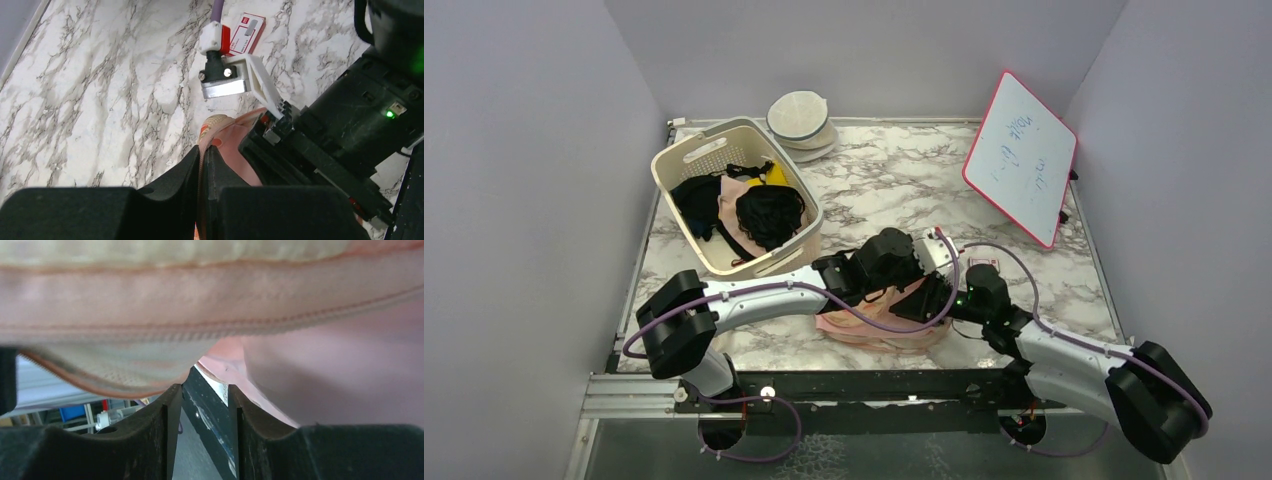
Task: Unzip the laundry bag and remove the bra
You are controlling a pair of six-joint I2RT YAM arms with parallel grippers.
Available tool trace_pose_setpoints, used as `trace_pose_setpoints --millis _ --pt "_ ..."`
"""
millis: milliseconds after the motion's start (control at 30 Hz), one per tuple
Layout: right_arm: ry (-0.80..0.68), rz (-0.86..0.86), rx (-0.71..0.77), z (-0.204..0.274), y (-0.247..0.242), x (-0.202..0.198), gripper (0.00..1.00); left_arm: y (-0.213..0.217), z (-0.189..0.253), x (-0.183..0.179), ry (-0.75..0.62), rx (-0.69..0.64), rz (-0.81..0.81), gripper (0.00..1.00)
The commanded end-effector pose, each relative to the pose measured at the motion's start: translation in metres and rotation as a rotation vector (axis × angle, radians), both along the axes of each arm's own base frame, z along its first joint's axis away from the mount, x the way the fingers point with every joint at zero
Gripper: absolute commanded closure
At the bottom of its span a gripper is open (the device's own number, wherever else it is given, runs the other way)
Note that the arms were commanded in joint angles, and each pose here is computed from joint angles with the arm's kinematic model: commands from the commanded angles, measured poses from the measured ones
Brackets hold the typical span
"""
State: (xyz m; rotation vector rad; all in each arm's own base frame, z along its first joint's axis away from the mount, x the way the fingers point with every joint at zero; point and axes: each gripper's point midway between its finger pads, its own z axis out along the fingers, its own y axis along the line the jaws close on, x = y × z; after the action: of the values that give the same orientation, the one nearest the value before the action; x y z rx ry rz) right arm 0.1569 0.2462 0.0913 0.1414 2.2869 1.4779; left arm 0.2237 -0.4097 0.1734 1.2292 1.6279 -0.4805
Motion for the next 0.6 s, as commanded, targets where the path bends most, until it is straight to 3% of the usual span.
trace_pose_setpoints --millis 0,233,300,567 --pt "-0.015 -0.161 0.074 0.017 0.010 0.027 0.62 -0.009 0.026 -0.001 0.001 -0.070 -0.022 1.00" --pt "0.029 -0.303 0.124 0.015 0.018 0.045 0.62 -0.009 0.030 -0.001 0.004 -0.082 -0.019 1.00" --pt "0.048 -0.344 0.159 0.017 0.019 0.050 0.61 -0.007 0.032 0.000 0.001 -0.086 -0.009 0.96" --pt "0.038 -0.549 0.212 0.029 0.004 0.082 0.61 0.011 0.063 0.006 -0.059 -0.145 0.059 0.49"
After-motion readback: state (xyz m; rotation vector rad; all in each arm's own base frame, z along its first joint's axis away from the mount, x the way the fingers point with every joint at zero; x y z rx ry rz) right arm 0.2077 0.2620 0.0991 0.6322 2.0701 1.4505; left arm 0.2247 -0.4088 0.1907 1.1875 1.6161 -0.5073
